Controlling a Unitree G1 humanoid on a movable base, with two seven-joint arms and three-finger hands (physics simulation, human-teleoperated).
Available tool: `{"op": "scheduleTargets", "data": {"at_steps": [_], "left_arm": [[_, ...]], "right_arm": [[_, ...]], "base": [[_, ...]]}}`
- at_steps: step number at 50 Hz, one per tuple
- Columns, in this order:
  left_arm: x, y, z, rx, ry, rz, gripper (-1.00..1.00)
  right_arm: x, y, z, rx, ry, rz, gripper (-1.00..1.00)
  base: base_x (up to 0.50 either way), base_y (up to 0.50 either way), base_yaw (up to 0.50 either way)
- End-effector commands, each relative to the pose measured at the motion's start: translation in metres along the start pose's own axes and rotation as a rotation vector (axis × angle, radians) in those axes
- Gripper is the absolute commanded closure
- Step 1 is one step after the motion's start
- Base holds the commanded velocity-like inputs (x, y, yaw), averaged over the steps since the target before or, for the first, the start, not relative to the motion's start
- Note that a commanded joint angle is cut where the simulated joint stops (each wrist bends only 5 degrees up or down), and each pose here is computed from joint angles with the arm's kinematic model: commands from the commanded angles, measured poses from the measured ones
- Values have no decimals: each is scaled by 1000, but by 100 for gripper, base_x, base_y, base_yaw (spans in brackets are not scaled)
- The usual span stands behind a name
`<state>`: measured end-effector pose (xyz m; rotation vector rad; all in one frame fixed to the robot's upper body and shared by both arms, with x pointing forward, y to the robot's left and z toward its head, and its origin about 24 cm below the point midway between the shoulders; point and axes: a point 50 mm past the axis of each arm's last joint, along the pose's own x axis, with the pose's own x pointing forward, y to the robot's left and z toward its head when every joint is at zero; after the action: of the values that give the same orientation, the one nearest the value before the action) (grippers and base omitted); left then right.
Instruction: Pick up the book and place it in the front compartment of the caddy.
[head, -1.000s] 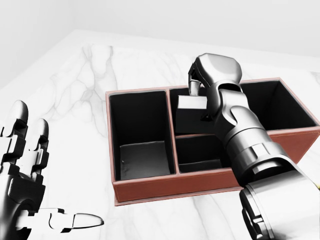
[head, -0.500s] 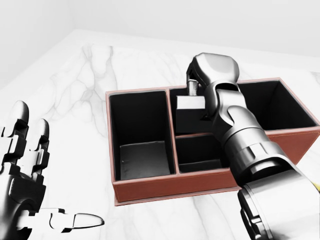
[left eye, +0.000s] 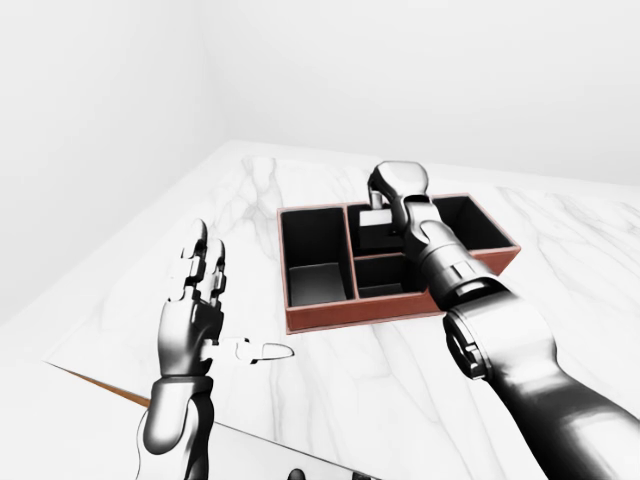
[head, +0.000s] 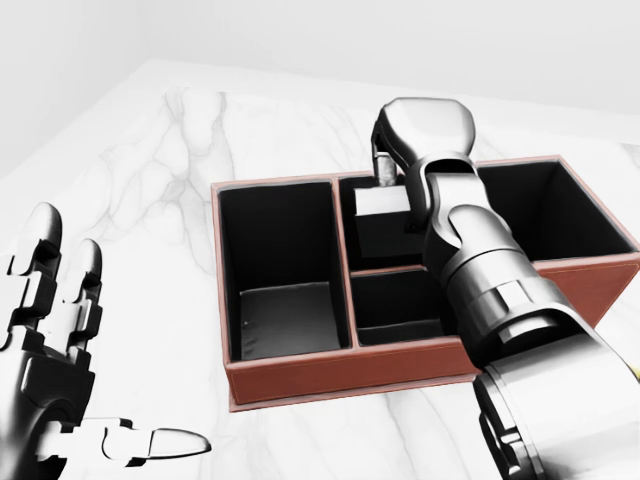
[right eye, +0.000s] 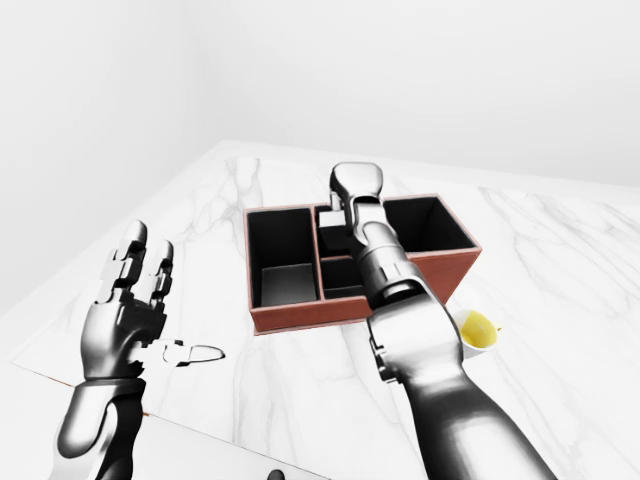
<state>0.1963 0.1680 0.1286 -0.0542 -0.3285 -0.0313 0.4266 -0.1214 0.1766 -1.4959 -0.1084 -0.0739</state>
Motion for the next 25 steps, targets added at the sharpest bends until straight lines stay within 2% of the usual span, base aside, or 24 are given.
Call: {"op": "scheduleTargets", "data": {"at_steps": [1,7,25], "left_arm": [[0,-1,0,-1,3,-3,-100],[-1,0,0,-9,-1,-8,-100],[0,-2,-1,-8,6,-13,-100]], "right_arm": [[-1,1,-4,-80,-5,-47,100],[-3,7,-7,-83,3,-40,100],[1,-10,-4,-67,1,-133,100]], "base": [[0,0,0],[0,0,0],[0,0,0]]}}
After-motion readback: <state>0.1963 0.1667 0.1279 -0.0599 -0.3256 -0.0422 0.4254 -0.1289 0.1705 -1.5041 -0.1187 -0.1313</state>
